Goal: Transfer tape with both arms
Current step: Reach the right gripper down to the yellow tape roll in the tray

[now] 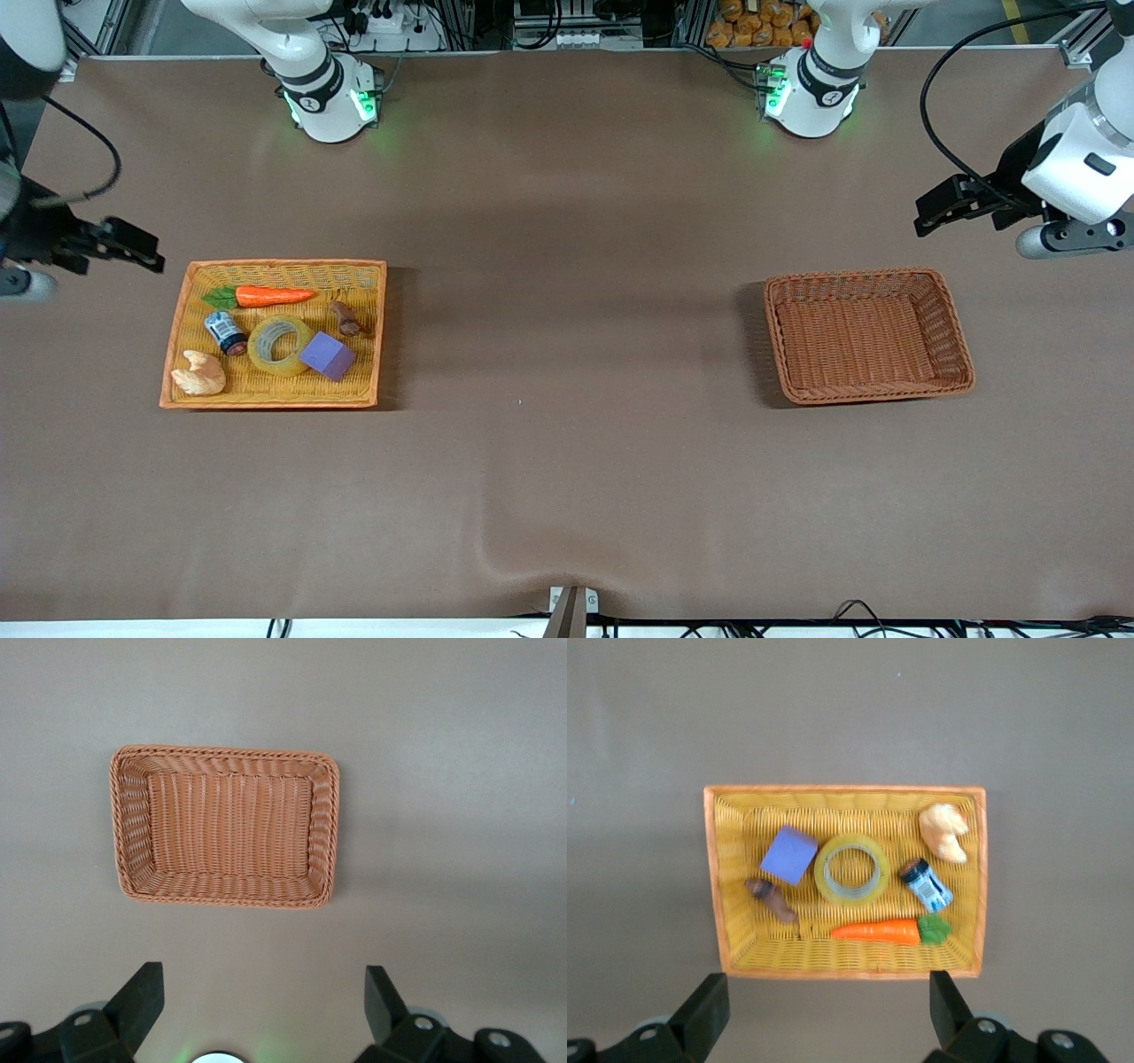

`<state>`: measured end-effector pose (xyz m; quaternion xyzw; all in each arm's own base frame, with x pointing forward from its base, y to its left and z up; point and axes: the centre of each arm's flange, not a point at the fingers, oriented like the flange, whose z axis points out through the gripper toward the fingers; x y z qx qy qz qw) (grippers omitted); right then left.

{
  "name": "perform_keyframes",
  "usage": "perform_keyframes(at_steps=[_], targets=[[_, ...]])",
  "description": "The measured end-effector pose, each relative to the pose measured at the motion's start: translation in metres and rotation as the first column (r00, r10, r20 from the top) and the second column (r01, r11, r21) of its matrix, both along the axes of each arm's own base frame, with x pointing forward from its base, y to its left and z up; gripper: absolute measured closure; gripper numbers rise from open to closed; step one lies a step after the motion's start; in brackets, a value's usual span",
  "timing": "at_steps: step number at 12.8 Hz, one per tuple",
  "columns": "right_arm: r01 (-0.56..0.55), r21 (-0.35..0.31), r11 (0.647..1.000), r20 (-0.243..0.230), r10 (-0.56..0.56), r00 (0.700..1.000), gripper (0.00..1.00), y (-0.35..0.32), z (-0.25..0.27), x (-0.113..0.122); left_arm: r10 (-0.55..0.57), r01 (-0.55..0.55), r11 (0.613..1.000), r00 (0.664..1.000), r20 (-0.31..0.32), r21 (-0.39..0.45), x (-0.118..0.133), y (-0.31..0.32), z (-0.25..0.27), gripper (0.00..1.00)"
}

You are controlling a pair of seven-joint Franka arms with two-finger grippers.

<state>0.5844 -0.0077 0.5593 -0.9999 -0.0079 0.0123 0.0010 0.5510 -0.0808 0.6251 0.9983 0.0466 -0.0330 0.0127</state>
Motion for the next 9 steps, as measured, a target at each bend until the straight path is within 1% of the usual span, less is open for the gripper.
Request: perform_keyframes(at_steps=[2,4,6,8,9], targets=[[-0.018,0.000,1.000,0.022,0.018,1.000,0.00,0.002,-0.051,0.004,-0.007,0.007,1.000,1.000,-0.005,-0.002,0.001,-0.004,-0.002,0.00],[-0.036,0.000,0.999,0.018,0.036,0.999,0.00,0.007,-0.104,-0.001,-0.014,0.014,1.000,1.000,-0.005,-0.002,0.000,-0.008,-0.002,0.00],[-0.068,0.002,0.998,-0.003,0.068,0.998,0.00,0.011,-0.159,-0.016,-0.012,0.012,1.000,1.000,-0.003,-0.002,0.000,-0.007,-0.001,0.00],[-0.167,0.001,0.986,0.013,0.167,0.986,0.00,0.008,-0.218,-0.036,0.009,-0.009,1.000,1.000,0.000,-0.002,0.002,0.005,0.000,0.00],[-0.205,0.002,0.979,0.009,0.205,0.979,0.00,0.005,-0.245,-0.045,0.020,-0.020,1.000,1.000,0.001,-0.002,0.003,0.011,0.000,0.00]])
